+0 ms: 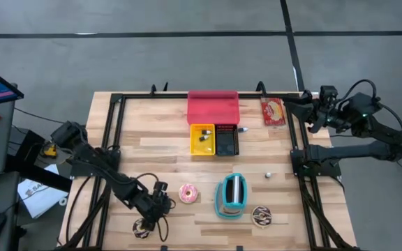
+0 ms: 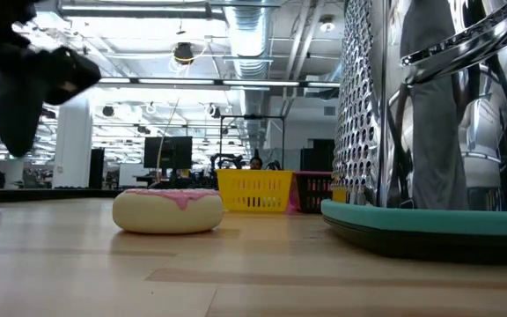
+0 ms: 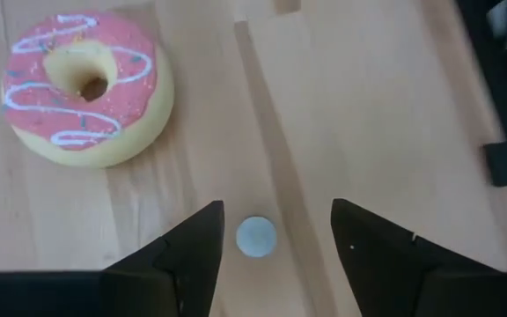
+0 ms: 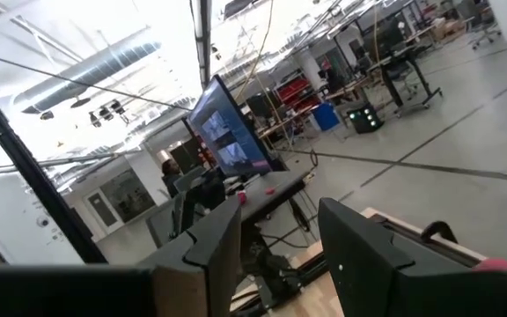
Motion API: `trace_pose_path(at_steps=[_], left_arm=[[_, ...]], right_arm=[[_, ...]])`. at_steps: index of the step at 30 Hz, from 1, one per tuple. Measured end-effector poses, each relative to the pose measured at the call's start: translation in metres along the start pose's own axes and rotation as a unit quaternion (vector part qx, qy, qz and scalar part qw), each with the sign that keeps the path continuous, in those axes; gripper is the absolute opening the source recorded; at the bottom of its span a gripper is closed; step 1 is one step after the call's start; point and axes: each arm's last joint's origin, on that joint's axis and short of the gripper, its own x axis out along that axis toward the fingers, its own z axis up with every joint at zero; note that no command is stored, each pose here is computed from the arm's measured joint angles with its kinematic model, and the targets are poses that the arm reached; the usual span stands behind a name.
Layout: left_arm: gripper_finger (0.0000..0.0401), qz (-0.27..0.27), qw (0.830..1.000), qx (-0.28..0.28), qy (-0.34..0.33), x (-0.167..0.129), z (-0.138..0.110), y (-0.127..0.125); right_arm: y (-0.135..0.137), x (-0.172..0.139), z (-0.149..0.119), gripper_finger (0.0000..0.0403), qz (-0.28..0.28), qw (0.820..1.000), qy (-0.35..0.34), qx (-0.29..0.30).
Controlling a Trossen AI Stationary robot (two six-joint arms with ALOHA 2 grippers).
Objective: Pick & Place Food Item
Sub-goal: Put the left red food coloring bottle into the yellow bin
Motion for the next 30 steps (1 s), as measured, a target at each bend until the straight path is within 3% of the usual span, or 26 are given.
trace_pose_path(at_steps=[10,25,30], left_arm=[[0.0199,0.01,1.0,-0.026,0.014,0.016,-0.004,-0.001],[0.0068,0.007,0.998,-0.066,0.025,0.021,-0.014,0.005],[0.0055,0.005,0.997,-0.079,0.019,0.023,-0.01,0.011]], right_arm=[[0.004,0.004,-0.003,0.0147,0.015,1.0,0.011,0.013],[0.004,0.003,-0.003,0.0147,0.018,1.0,0.012,0.014],[0.004,0.003,-0.003,0.0147,0.017,1.0,0.012,0.014]])
